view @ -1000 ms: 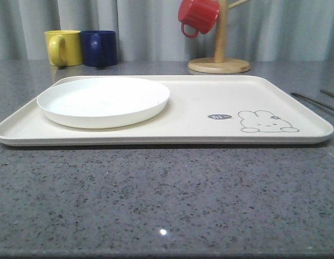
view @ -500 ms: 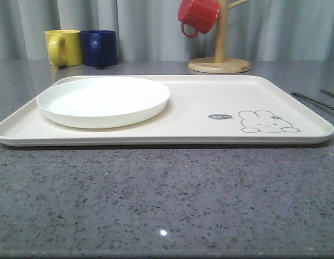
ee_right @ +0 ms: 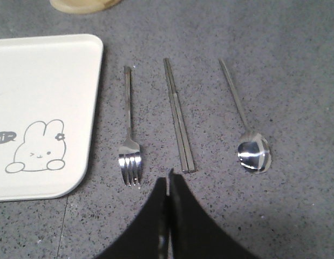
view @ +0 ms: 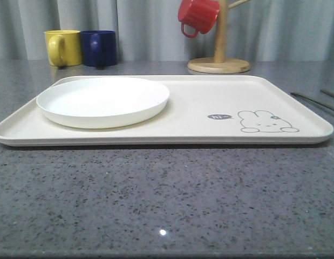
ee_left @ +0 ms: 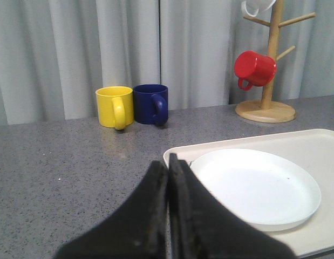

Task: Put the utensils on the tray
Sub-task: 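Release the plate and raise the left gripper away, then reach the right gripper down and grasp the silver fork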

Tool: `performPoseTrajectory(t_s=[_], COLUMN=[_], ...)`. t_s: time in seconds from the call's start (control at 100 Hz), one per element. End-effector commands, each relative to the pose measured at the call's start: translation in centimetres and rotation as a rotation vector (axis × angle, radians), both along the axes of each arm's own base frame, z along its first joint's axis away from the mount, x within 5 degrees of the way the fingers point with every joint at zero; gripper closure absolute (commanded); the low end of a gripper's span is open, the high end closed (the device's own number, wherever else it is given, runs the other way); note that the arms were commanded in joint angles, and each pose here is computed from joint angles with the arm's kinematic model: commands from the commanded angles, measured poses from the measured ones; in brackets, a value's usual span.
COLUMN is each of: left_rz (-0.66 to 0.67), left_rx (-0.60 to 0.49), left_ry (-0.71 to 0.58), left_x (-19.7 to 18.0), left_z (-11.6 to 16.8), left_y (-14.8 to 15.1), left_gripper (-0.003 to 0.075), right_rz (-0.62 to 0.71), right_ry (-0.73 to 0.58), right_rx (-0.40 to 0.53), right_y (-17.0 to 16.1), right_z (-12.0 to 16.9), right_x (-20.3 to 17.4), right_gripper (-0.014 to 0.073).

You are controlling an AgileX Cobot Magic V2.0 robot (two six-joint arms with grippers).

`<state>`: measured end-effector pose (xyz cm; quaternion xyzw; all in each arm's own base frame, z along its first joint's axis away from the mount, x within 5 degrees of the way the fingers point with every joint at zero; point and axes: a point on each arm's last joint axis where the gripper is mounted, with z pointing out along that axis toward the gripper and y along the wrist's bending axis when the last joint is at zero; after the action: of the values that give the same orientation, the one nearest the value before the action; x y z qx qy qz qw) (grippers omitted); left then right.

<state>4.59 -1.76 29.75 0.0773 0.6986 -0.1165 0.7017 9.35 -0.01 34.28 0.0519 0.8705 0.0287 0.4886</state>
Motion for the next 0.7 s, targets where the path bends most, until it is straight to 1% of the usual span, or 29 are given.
performPoseTrajectory(t_s=[0.0, 0.11, 0.21, 0.26, 0.33, 0.46, 0.51, 0.58, 0.69], left_rz=[0.017, 0.017, 0.017, 0.017, 0.017, 0.017, 0.017, 0.017, 0.017], left_rx=[-0.037, -0.037, -0.037, -0.037, -0.037, -0.037, -0.037, -0.037, -0.037], left_ry=[-0.086, -0.086, -0.086, -0.086, -0.086, -0.086, -0.086, -0.086, -0.086], left_x=[0.0, 0.0, 0.0, 0.0, 0.0, 0.0, 0.0, 0.0, 0.0], left_z=[1.5, 1.5, 1.5, 1.5, 1.5, 1.5, 1.5, 1.5, 1.5], left_y=[0.2, 0.2, 0.2, 0.2, 0.2, 0.2, 0.2, 0.2, 0.2], left_gripper=[0.0739, 0.0739, 0.0739, 0.0739, 0.0739, 0.0739, 0.0739, 0.0739, 0.0739], right_rz=[-0.001, 0.000, 0.000, 0.000, 0.000, 0.000, 0.000, 0.000, 0.008], right_ry=[0.015, 0.085, 0.136, 0.164, 0.206, 0.260, 0.268, 0.275, 0.260], right_rx=[-0.006, -0.006, -0.006, -0.006, -0.005, -0.005, -0.005, -0.005, -0.004], right_y=[-0.1, -0.1, -0.1, -0.1, -0.1, -0.1, -0.1, -0.1, 0.0], right_z=[2.3, 2.9, 2.7, 2.3, 1.7, 1.1, 1.0, 0.9, 1.0], right_x=[2.0, 4.3, 5.7, 6.4, 6.9, 7.5, 7.6, 7.7, 8.0], right_gripper=[0.0664, 0.0664, 0.0659, 0.0644, 0.0572, 0.0363, 0.0307, 0.0275, 0.0276])
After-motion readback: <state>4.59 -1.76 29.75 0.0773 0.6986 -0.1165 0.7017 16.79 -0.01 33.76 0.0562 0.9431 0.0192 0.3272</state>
